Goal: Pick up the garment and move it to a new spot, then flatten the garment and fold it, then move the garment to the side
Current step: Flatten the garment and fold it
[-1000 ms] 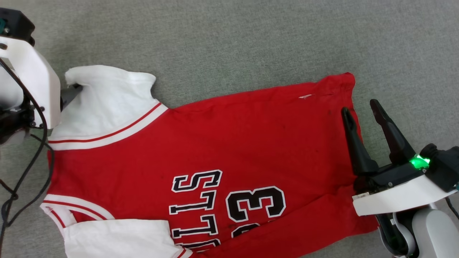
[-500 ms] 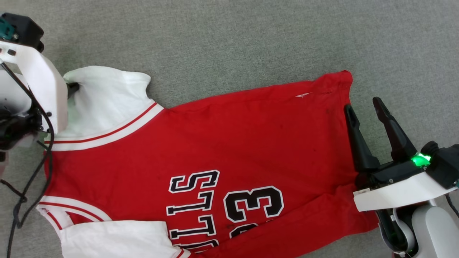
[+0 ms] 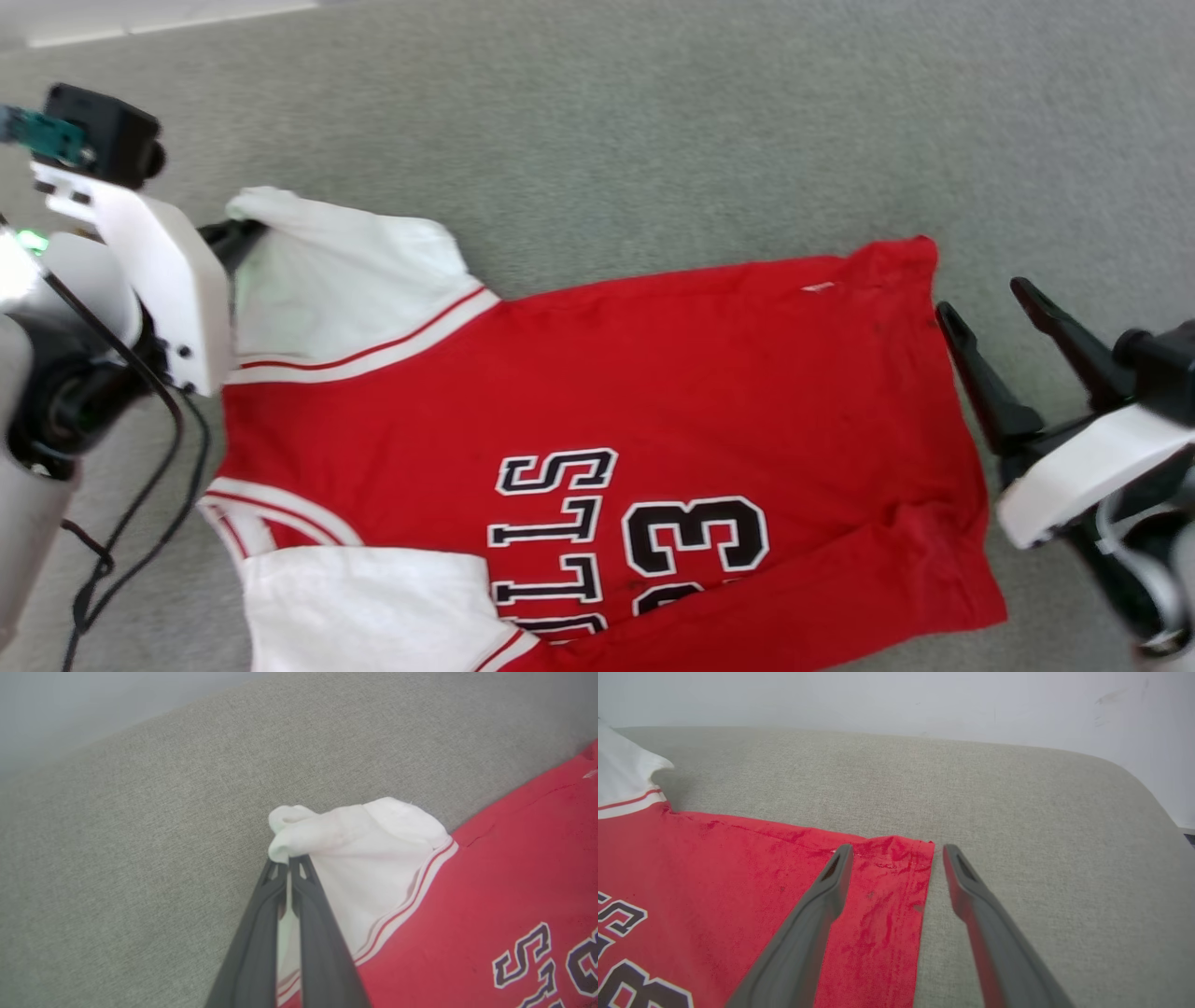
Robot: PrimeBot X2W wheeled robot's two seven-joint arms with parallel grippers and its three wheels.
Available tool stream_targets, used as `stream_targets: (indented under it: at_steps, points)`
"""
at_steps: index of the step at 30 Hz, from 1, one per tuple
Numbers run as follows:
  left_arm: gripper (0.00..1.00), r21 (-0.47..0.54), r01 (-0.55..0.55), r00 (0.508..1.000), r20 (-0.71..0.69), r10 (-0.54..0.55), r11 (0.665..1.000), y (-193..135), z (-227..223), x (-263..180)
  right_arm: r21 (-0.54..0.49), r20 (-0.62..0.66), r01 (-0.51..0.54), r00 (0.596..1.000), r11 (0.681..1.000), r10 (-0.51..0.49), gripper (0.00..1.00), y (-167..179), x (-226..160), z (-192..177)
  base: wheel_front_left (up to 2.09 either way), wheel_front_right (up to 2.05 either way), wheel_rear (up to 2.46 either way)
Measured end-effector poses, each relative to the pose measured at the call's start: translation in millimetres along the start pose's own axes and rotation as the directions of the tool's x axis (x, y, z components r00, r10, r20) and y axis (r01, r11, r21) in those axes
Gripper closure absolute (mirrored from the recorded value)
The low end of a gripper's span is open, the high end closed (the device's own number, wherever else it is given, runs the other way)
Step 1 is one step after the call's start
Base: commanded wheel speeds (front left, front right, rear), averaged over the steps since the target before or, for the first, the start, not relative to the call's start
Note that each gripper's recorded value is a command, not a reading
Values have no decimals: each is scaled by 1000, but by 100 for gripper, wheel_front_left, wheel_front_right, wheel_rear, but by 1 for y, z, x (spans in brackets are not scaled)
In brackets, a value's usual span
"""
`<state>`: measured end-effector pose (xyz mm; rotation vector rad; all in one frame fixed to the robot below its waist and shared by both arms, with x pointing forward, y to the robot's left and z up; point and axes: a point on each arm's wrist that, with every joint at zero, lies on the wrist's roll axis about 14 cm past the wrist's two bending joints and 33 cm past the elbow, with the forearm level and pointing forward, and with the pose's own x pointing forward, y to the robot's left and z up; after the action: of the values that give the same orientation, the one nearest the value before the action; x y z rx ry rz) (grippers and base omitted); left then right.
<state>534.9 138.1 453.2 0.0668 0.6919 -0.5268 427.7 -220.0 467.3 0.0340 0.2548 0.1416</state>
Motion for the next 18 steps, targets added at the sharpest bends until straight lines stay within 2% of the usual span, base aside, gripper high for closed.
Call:
stream_targets:
  at_steps: [4,6,12,18]
  points:
    - [100,53,14,997,73,-17,998,-13,10,-24,-85,-147,-28,989,996,15,0,-9,6,-1,0,0,0]
    - [100,82,11,995,101,-20,997,-18,14,-36,-80,-231,-44,973,996,25,0,-10,10,-4,0,0,0]
    - [100,117,31,985,166,-50,993,-34,17,-59,-124,-462,-73,887,990,7,0,-19,23,-14,0,0,0]
    - [100,105,42,982,177,-61,994,-37,6,-66,-143,-652,-82,757,986,-32,0,-25,35,-40,0,0,0]
